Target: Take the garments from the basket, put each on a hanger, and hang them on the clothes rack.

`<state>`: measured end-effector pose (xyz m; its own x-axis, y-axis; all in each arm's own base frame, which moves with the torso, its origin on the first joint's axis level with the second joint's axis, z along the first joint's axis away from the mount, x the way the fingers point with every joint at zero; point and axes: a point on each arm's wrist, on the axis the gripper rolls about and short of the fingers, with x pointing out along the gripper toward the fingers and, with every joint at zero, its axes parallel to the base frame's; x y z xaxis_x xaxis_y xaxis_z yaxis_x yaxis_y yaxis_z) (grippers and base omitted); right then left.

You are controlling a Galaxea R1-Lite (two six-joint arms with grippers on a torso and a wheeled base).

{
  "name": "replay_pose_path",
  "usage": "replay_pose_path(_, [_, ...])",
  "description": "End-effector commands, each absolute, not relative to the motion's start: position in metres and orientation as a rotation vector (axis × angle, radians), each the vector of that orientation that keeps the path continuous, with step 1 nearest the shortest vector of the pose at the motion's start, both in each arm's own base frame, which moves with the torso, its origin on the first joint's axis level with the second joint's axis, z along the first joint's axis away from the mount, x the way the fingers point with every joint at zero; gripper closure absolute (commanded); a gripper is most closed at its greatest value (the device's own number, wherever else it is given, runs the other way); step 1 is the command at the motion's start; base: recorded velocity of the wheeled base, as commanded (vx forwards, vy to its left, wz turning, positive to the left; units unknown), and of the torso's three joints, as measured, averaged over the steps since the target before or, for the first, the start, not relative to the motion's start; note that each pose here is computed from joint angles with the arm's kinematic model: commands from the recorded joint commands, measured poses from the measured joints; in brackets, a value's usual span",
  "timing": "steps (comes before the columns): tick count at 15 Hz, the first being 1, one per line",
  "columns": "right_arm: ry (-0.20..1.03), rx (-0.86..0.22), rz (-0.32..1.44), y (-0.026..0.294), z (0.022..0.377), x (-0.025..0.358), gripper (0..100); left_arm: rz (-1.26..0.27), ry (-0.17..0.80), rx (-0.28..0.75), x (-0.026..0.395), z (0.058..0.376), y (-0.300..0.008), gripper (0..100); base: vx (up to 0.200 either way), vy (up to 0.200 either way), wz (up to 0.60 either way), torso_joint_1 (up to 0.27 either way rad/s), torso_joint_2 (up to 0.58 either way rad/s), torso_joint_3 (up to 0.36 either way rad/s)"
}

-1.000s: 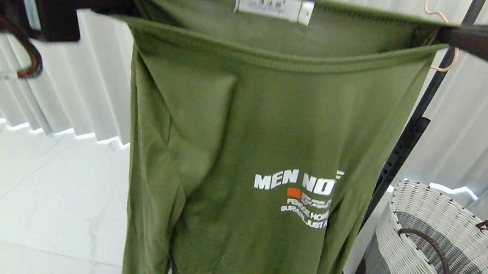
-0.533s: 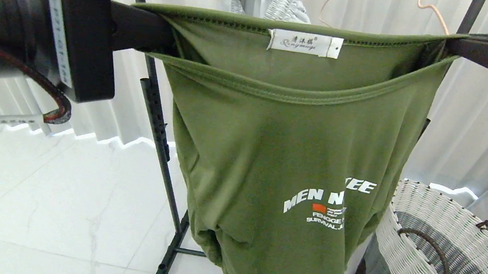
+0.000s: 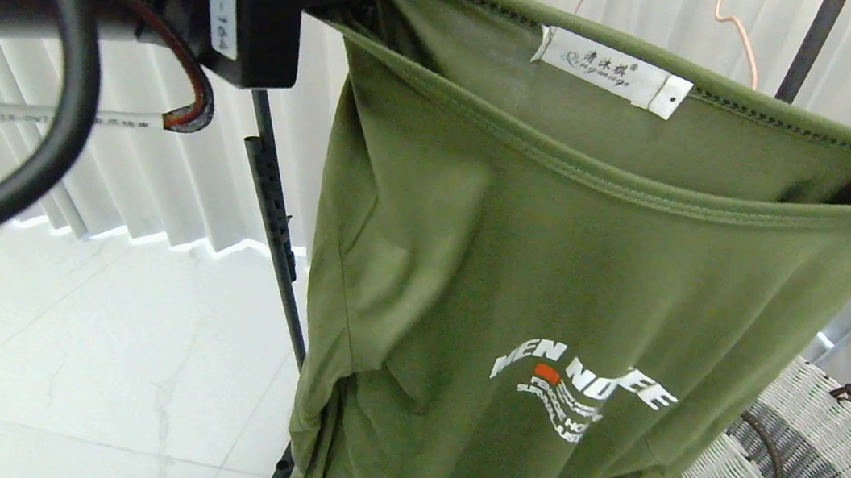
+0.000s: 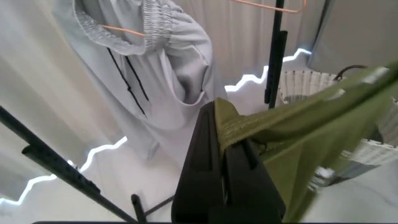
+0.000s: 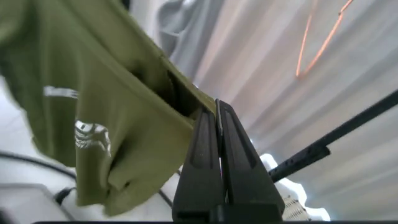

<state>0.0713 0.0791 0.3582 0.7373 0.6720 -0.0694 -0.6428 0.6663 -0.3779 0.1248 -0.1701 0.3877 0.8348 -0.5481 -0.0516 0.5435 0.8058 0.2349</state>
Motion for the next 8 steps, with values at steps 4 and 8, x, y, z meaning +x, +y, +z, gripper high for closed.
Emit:
replay_pose_path(4, [-0.124, -0.481, 0.876, 0.073, 0.351, 0.051, 100, -0.515, -0.024, 0.240, 0.137, 0.389, -0.178, 100, 0.000, 0.000, 0.00, 0.000, 0.00, 0.000])
replay_pose_path(8, [-0.106, -0.490, 0.792, 0.073, 0.351, 0.054, 100, -0.497, -0.023, 0.227, 0.128, 0.390, -0.165, 100, 0.000, 0.000, 0.00, 0.000, 0.00, 0.000])
